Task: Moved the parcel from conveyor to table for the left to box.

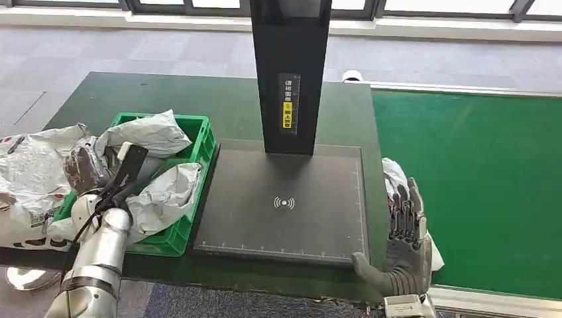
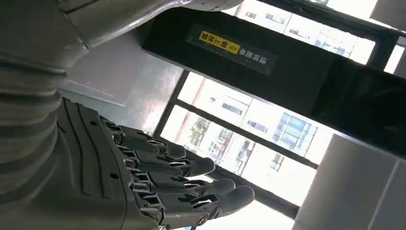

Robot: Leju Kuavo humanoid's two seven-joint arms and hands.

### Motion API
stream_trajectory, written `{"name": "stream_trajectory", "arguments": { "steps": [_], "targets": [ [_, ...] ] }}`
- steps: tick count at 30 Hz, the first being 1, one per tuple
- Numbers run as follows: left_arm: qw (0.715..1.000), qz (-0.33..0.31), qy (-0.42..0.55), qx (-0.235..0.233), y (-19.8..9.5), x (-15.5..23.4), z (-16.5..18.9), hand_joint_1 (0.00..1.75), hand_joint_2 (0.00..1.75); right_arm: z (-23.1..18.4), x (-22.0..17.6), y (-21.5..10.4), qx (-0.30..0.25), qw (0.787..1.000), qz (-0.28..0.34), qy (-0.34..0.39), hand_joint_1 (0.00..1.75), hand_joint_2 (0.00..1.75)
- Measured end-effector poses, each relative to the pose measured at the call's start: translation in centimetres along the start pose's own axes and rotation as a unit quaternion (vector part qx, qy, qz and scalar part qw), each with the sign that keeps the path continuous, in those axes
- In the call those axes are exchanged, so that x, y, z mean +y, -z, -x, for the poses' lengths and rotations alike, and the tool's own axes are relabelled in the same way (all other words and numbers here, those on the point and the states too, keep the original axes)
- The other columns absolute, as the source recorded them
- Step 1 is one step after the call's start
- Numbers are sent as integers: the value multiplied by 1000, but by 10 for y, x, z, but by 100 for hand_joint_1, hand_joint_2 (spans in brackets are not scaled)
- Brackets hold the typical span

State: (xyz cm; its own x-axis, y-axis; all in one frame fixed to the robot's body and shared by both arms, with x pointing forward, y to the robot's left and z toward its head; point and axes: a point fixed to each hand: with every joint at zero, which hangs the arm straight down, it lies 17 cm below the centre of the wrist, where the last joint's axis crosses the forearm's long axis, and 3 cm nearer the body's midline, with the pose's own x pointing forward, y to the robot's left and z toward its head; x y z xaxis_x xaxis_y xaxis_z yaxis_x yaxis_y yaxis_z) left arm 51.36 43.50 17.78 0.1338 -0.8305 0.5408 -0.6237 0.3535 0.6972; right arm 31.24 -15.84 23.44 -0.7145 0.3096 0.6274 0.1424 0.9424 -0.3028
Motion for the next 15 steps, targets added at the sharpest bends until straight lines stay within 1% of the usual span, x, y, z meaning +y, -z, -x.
{"name": "stream_trajectory", "arguments": {
  "steps": [2, 3, 4, 6, 10, 12, 15],
  "targets": [
    [1000, 3, -5, -5, -12, -1, -2, 175, 175, 0, -1, -2, 1, 1000, 1, -4, 0, 175],
    [1000, 7, -11, -5, -21, -3, -4, 115, 175, 1, 0, -4, 3, 1000, -1, -5, 0, 175],
    [1000, 13, -13, -7, -31, -5, -6, 0, 0, 1, 1, -6, 4, 1000, -2, -6, 0, 175],
    [999, 22, -23, -10, -47, -8, -13, 0, 0, 0, 4, -9, 5, 1000, -11, -8, 0, 175],
    [998, 27, -60, -12, -68, -9, -23, 0, 0, -4, 11, -12, 2, 1000, -27, -6, 0, 175],
    [996, 24, -80, -19, -80, -5, -30, 0, 0, -5, 11, -12, 2, 1000, -25, -7, 0, 175],
    [990, 21, -138, -29, -107, 6, -49, 0, 0, 0, 6, -12, 11, 1000, -15, -10, 0, 175]
  ]
}}
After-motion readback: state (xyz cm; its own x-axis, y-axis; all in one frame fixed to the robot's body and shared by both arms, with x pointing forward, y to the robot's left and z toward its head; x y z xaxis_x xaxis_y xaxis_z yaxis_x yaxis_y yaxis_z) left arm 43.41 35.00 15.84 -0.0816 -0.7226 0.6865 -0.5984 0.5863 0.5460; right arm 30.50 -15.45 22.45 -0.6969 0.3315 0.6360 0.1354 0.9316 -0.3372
